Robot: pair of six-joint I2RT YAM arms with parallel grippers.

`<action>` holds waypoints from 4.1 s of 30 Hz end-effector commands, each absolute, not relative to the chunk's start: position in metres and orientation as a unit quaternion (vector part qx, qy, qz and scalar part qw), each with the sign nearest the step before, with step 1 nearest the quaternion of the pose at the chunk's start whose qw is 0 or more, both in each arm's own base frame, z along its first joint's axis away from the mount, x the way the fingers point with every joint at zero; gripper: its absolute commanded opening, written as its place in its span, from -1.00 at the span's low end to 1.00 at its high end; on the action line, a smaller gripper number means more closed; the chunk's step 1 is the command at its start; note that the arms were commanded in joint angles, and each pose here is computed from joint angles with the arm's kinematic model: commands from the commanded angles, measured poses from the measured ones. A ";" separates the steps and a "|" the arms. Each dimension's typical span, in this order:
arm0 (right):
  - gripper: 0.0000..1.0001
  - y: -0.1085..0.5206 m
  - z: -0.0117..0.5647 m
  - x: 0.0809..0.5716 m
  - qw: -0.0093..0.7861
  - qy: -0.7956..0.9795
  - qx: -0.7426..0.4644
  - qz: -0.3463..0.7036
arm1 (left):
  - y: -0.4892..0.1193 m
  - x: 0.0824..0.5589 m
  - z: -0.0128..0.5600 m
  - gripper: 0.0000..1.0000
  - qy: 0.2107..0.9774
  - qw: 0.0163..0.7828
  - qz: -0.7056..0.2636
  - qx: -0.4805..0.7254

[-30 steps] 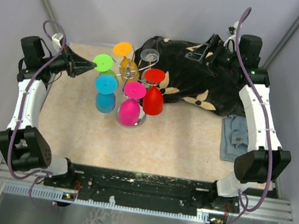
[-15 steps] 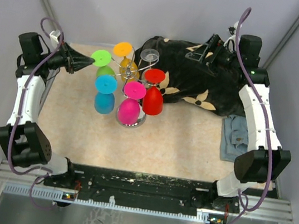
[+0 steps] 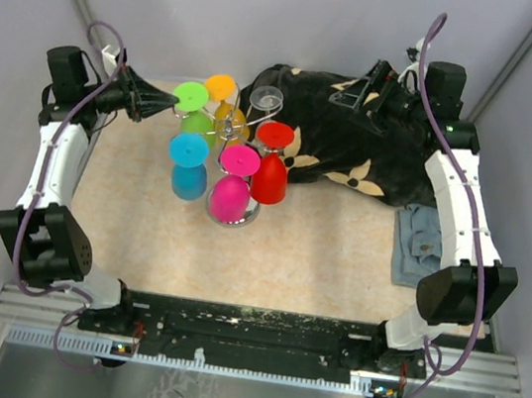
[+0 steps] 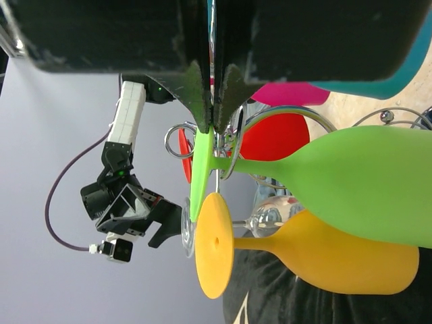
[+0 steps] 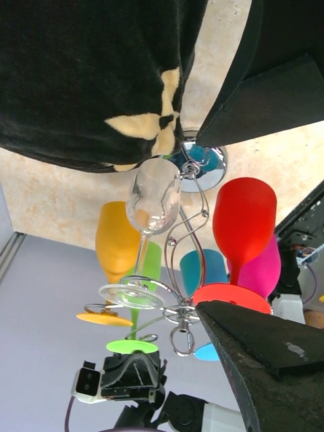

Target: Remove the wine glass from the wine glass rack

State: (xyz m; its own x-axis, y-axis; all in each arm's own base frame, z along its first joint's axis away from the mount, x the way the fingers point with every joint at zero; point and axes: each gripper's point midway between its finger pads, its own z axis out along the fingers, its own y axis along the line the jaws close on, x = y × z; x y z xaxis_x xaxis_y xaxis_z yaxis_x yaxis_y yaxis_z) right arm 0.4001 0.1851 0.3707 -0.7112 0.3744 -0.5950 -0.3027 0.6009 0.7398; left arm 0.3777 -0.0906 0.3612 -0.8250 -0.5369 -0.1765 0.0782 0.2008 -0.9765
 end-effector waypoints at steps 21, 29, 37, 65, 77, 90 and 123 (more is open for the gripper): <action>0.97 0.187 0.380 0.397 0.396 0.804 0.004 0.444 | -0.107 0.317 0.367 -1.00 0.737 0.257 -0.613 -0.123; 0.97 0.187 0.381 0.393 0.395 0.804 -0.002 0.444 | -0.090 0.310 0.358 -1.00 0.736 0.275 -0.600 -0.151; 0.97 0.188 0.382 0.393 0.394 0.802 -0.006 0.448 | -0.065 0.305 0.360 -1.00 0.730 0.304 -0.588 -0.170; 0.97 0.192 0.440 0.446 0.463 0.768 -0.041 0.440 | -0.059 0.395 0.581 -1.00 0.601 0.646 -0.431 0.188; 0.97 0.134 0.464 0.472 0.521 0.758 -0.014 0.392 | -0.235 0.353 0.543 -1.00 0.484 0.651 -0.358 0.463; 0.93 0.096 0.490 0.407 0.542 0.737 -0.061 0.399 | -0.324 0.257 0.437 -1.00 0.376 0.584 -0.270 0.667; 0.63 0.160 0.410 0.214 0.364 0.790 -0.149 0.469 | -0.345 0.169 0.333 -1.00 0.160 0.497 -0.228 0.822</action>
